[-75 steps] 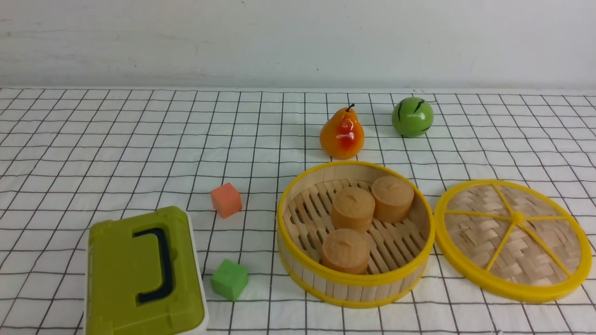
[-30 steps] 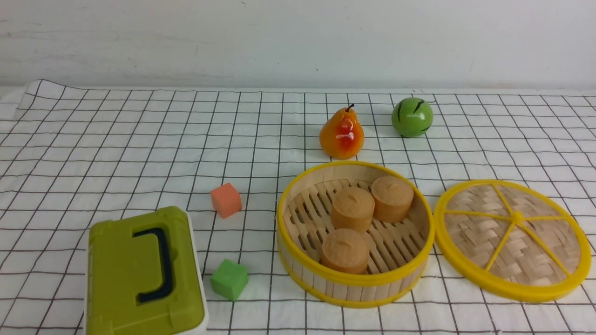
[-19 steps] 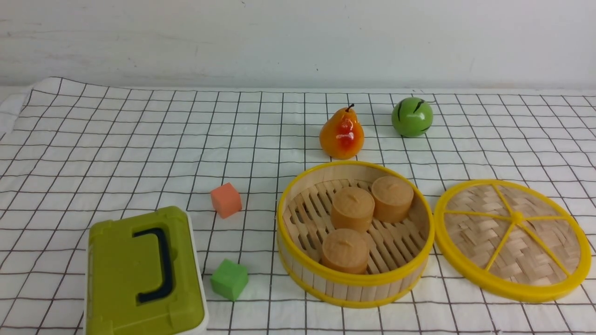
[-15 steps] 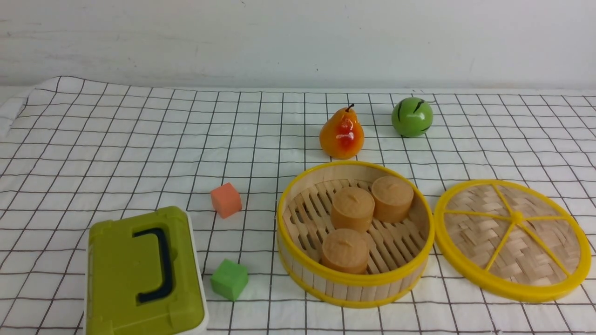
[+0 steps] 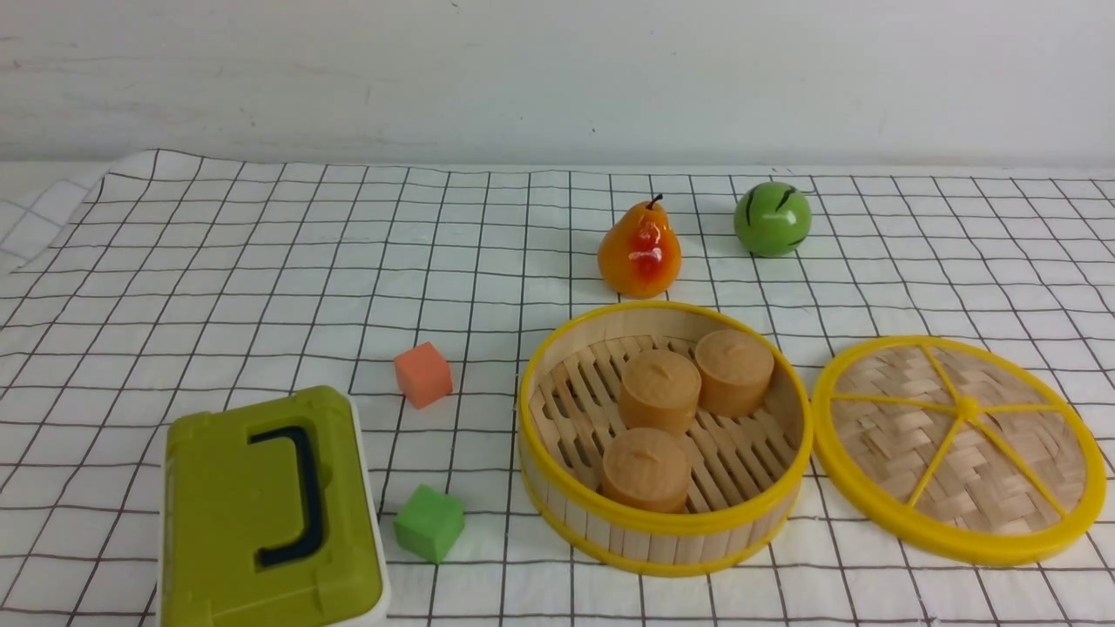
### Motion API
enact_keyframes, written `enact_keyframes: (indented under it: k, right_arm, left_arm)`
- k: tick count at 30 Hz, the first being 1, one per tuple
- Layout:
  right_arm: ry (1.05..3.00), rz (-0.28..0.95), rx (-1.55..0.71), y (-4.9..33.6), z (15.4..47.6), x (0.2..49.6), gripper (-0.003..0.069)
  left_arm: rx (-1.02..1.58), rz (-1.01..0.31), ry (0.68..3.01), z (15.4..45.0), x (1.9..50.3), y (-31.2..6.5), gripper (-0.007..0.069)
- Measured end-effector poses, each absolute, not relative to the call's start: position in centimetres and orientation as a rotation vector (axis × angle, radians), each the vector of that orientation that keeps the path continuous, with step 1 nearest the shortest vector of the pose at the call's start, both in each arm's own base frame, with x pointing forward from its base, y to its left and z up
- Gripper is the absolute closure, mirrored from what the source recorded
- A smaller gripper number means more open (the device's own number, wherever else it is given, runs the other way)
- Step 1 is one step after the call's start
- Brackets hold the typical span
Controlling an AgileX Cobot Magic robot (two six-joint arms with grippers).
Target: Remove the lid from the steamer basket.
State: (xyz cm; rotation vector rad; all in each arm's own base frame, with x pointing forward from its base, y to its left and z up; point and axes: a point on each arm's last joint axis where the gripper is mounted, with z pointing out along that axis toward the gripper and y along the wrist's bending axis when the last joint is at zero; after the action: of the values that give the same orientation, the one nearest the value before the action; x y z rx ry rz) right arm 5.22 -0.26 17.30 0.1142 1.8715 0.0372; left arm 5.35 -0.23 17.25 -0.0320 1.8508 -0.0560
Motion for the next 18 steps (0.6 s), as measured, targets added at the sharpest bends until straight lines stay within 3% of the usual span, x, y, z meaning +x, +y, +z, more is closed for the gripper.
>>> enact_keyframes:
  k: [18]
  right_arm:
    - [1.872, 0.037, 0.114, -0.26, 17.3, 5.22, 0.0639]
  left_arm:
    - [-0.032, -0.056, 1.851, 17.25, 5.35, -0.23, 0.0386]
